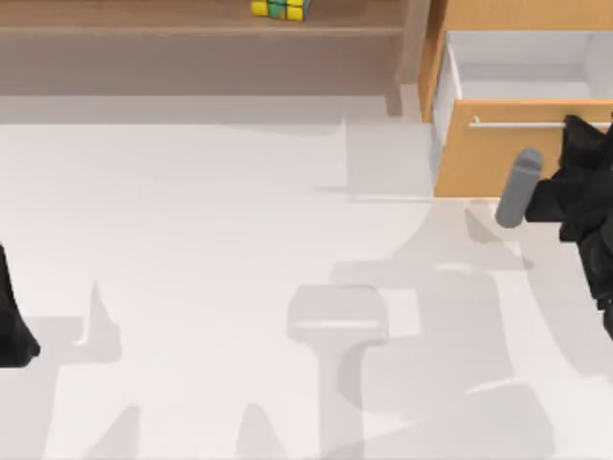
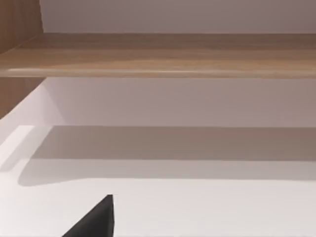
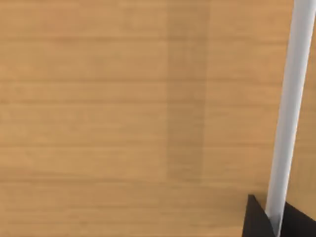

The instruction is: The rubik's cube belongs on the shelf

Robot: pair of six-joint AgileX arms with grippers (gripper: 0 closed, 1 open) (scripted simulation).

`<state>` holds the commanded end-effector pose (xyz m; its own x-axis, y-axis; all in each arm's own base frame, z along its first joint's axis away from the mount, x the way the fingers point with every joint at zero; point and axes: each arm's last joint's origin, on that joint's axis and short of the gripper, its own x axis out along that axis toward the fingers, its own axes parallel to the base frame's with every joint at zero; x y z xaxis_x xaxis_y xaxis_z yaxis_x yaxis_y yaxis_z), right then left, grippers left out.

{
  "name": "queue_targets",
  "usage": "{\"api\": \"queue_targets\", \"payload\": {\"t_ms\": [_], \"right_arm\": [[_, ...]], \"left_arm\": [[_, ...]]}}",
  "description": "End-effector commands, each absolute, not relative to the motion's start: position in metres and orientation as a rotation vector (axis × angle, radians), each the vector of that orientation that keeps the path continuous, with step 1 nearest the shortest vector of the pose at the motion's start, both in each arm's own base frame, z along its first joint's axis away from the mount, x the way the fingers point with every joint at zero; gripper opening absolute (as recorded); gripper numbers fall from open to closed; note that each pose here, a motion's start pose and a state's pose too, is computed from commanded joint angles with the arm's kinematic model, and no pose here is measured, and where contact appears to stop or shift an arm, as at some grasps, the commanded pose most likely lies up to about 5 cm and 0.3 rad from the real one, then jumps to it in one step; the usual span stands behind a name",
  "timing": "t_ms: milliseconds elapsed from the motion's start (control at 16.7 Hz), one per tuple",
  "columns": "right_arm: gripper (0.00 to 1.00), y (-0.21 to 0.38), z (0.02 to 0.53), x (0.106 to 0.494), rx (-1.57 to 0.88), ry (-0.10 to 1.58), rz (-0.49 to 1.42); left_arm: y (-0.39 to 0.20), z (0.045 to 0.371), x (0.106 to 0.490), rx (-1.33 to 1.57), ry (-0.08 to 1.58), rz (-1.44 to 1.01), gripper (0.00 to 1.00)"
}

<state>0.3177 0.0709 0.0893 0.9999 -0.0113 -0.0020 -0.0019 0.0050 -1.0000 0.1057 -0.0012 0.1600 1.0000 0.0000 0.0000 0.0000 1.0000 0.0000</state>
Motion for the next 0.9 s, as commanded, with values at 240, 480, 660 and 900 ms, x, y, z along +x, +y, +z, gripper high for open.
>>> {"api": "queue_targets", "payload": {"t_ms": [240,480,660,900], "right_arm": [[0.0,0.071,0.089,0.342,-1.566,0.011,-0.009],[0.0,0.071,0.088,0.369,-1.567,0.013,-0.002],[0.0,0.07,0.088,0.377,-1.567,0.013,-0.001],[0.0,0.071,0.089,0.377,-1.565,0.014,-0.001]], "left_arm": [[-0.001,0.16,0.106,0.0,0.0,0.0,1.0],[-0.001,0.16,0.106,0.0,0.0,0.0,1.0],[-0.001,0.16,0.106,0.0,0.0,0.0,1.0],[-0.001,0.16,0.106,0.0,0.0,0.0,1.0]]}}
